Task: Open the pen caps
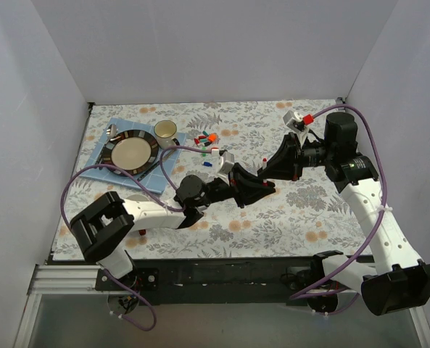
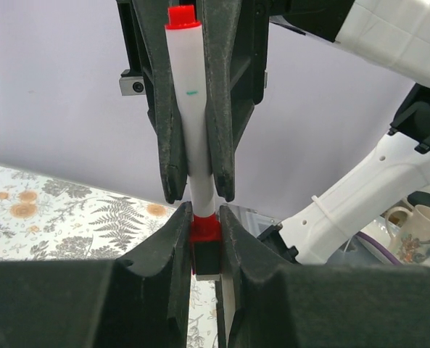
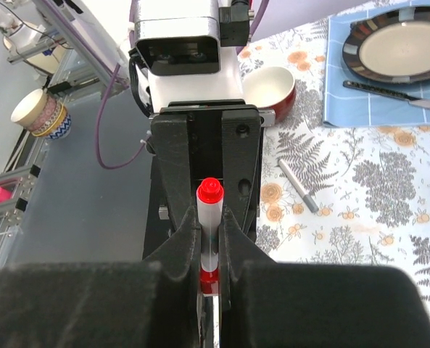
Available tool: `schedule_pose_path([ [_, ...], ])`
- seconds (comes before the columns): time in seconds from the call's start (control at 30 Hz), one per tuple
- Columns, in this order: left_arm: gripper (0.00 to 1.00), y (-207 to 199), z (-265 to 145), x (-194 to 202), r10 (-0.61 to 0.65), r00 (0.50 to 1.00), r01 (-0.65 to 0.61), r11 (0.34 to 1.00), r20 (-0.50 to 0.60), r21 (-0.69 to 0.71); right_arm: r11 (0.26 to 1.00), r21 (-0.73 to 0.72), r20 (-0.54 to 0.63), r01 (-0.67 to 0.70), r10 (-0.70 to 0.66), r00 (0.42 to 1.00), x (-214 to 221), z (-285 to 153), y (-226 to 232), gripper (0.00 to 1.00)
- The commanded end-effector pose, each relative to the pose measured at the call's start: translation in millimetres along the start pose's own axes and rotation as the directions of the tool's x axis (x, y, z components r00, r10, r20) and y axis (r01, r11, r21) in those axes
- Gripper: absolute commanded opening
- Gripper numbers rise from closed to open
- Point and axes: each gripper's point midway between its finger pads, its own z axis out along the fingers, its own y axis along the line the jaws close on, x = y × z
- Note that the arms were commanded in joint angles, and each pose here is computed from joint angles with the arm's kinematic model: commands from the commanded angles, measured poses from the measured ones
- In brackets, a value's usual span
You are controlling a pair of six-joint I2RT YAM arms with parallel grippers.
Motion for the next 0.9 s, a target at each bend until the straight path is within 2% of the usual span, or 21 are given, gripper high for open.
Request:
schedule_pose_path([
  [0.0,0.0,-60.5,-128.6,221.5,-0.453,0.516,0.547,0.827,-0.727,-0.127,0.801,0.121,0.1,0.587,-0.598,0.795,-118.1,-15.5,38.7,0.01],
  [0.1,0.0,-63.5,-136.7,231.0,-0.495,0.458,0.587,0.792,-0.738,-0.167,0.811,0.153,0.093,0.564,-0.58,0.809,-119.3,-17.1,31.3,0.01],
  [0.33,0.0,-62.6,-147.0,236.9,-0.506,0.431,0.572,0.794,-0.747,-0.207,0.785,0.306,0.093,0.539,-0.588,0.803,-153.5,-30.3,11.6,0.01],
  [0.4,0.0,-61.8,-149.3,239.7,-0.512,0.419,0.57,0.791,-0.75,-0.221,0.803,0.329,0.113,0.496,-0.555,0.824,-162.8,-34.1,9.0,0.01],
  [0.47,0.0,-61.6,-150.6,241.6,-0.515,0.411,0.569,0.79,-0.753,-0.229,0.787,0.342,0.129,0.513,-0.58,0.804,-179.3,-39.8,8.7,0.01],
  [0.5,0.0,-60.4,-148.6,238.9,-0.504,0.429,0.555,0.802,-0.749,-0.221,0.809,0.333,0.145,0.484,-0.552,0.821,-181.3,-40.3,8.5,0.01],
  [0.67,0.0,-62.3,-139.2,222.7,-0.464,0.488,0.526,0.832,-0.739,-0.175,0.822,0.343,0.15,0.454,-0.525,0.837,-171.7,-44.1,1.7,0.01],
  [0.8,0.0,-61.9,-128.3,209.1,-0.437,0.53,0.502,0.853,-0.727,-0.147,0.85,0.391,0.114,0.353,-0.425,0.898,-129.3,-45.2,-31.4,0.01],
  [0.87,0.0,-63.1,-121.3,195.9,-0.417,0.567,0.486,0.866,-0.71,-0.12,0.819,0.47,0.075,0.33,-0.41,0.909,-111.8,-51.4,-56.1,0.01],
])
